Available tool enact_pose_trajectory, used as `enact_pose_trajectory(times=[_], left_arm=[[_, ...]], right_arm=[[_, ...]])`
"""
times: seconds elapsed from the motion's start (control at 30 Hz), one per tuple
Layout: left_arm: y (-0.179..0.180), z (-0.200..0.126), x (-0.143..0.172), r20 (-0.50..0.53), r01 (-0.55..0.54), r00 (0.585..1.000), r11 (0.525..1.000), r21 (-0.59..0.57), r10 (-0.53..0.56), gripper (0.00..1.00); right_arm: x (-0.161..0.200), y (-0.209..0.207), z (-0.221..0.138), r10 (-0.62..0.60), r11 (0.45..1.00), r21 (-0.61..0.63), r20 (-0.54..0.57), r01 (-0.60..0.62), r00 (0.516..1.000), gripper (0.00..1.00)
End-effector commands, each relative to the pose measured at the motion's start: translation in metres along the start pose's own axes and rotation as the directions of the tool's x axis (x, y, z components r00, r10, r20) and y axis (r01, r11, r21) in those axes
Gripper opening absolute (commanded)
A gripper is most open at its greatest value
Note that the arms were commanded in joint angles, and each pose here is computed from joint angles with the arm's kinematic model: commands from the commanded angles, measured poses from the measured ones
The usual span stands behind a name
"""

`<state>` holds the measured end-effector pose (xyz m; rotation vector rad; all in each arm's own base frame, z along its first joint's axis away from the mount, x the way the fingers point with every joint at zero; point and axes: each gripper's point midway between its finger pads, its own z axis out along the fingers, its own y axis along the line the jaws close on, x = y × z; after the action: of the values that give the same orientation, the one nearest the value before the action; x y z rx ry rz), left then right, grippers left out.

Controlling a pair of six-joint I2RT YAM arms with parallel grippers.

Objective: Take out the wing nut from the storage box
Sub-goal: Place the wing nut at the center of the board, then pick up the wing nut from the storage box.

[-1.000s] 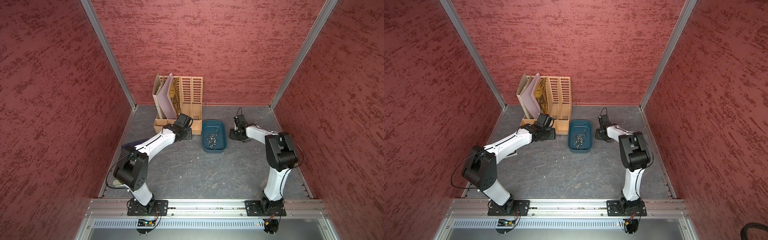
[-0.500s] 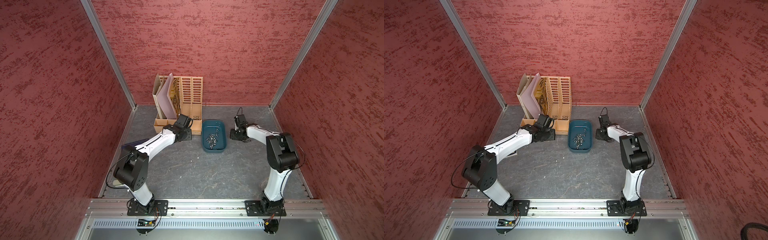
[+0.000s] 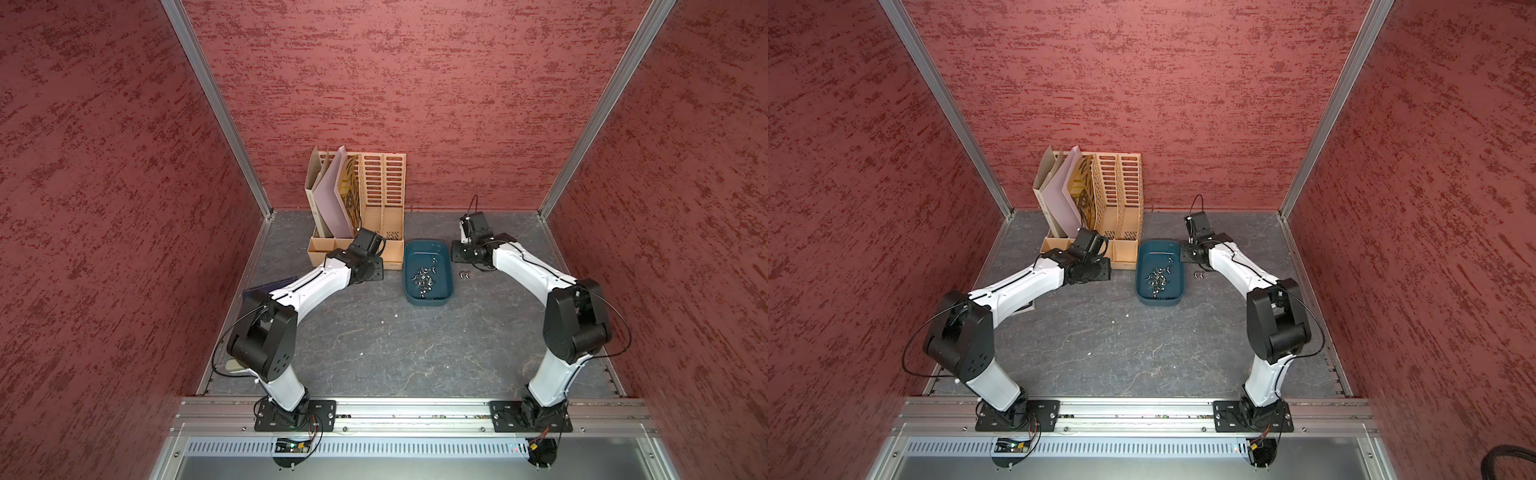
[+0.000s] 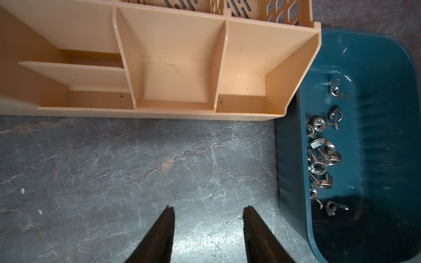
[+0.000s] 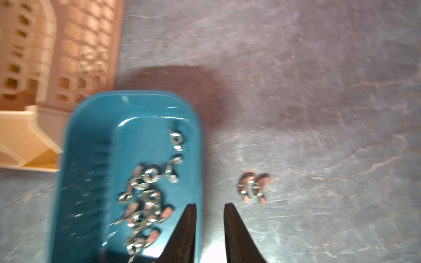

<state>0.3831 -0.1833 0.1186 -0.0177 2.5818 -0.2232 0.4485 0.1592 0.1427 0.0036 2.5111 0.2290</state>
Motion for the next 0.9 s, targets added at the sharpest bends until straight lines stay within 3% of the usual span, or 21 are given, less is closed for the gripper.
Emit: enact_pose_trajectory(times=[0.0, 0.33, 0.87], left_arm=[[-0.008, -0.003, -0.006, 0.016, -0.007, 1.0, 1.0, 0.023, 0.006, 0.52], [-0.007, -0.007, -0.007, 0.024, -0.007, 1.0, 1.0, 0.021, 0.007, 0.52], [-0.003, -0.009, -0.003, 0.025, -0.002, 1.0, 1.0, 0.012, 0.002, 0.52]], right_arm=[[-0.005, 0.027, -0.006, -0.064, 0.998, -0.012, 0.004, 0.064, 0.998, 0.26], [0.001, 0.073, 0.03, -0.132, 0.99, -0.059, -0.055, 0.129, 0.99, 0.26], [0.008, 0.033, 0.081, -0.234, 0.956, 0.147, -0.15, 0.256, 0.961, 0.24]])
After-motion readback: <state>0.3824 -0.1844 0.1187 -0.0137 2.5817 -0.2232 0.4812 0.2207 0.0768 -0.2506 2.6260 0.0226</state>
